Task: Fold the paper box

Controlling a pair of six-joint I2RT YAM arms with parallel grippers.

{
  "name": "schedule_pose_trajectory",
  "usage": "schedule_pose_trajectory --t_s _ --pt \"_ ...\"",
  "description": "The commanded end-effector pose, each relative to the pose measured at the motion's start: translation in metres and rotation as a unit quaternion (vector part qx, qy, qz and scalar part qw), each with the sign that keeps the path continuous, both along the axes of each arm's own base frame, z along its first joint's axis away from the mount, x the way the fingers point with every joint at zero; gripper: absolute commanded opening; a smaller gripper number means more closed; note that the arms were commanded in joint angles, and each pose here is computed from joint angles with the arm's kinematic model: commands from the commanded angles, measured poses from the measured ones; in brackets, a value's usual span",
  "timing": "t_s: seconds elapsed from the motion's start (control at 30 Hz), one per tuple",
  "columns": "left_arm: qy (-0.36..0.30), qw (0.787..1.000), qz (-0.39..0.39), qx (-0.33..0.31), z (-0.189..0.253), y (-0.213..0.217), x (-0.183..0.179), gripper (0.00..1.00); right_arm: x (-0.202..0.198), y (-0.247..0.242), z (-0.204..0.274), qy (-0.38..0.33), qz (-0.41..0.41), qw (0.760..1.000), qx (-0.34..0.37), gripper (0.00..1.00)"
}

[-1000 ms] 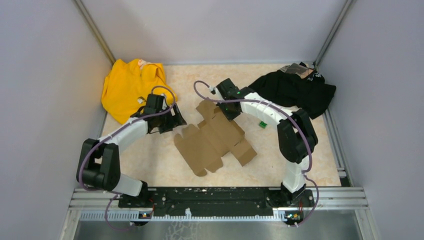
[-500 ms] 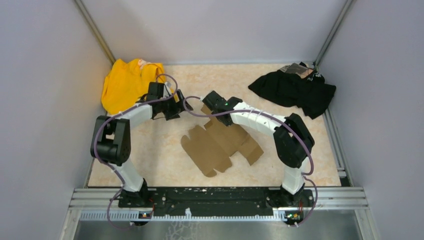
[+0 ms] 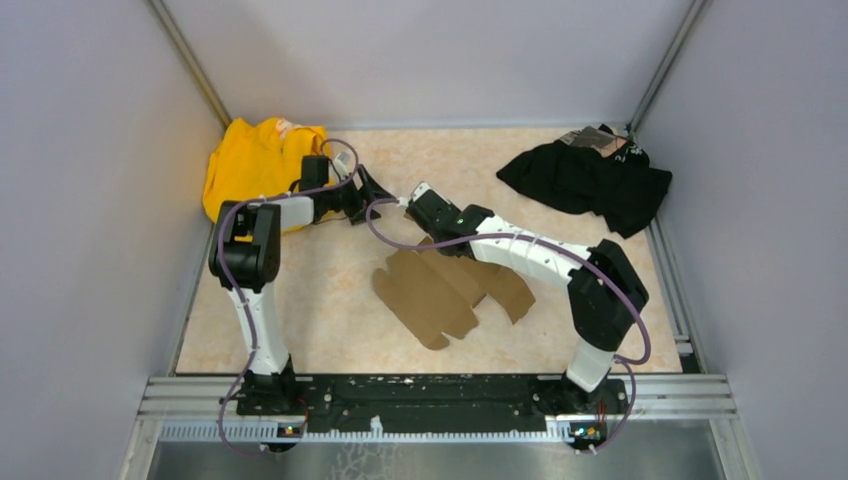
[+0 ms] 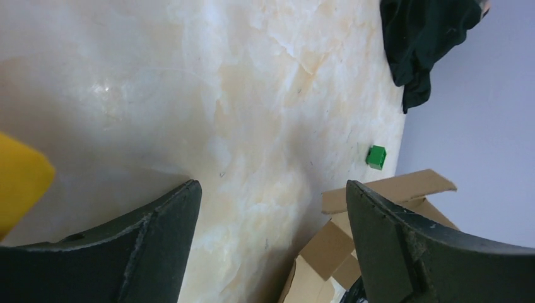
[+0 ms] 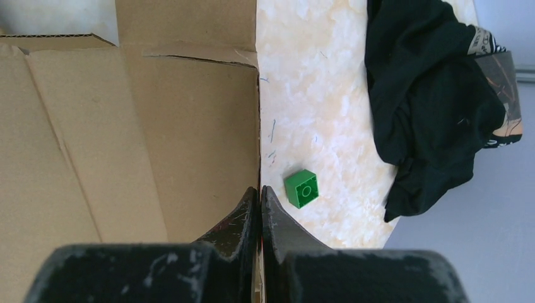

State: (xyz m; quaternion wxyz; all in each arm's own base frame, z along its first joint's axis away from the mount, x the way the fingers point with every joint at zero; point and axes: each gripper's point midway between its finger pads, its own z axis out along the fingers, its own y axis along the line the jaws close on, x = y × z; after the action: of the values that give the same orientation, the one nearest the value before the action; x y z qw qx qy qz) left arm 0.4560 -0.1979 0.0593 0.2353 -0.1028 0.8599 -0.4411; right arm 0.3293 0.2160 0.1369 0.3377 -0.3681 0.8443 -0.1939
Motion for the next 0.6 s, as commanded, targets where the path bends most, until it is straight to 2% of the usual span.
schedule_pose_trajectory --t_s 0.0,0.23,0.57 --pt "-0.035 0.998 -0.028 -0.033 0.007 -0.012 0.011 0.87 0.001 0.006 0.022 -0.039 0.011 0.999 0.013 0.0" --pt "-0.067 0.995 -0.052 -0.048 0.0 -0.02 0.011 0.77 0.0 0.012 0.022 -0.043 0.02 0.999 0.016 0.0" --pt "-0.132 0.983 -0.106 -0.07 0.012 -0.046 -0.001 0.75 -0.001 0.022 0.024 -0.049 0.037 0.998 0.012 0.0"
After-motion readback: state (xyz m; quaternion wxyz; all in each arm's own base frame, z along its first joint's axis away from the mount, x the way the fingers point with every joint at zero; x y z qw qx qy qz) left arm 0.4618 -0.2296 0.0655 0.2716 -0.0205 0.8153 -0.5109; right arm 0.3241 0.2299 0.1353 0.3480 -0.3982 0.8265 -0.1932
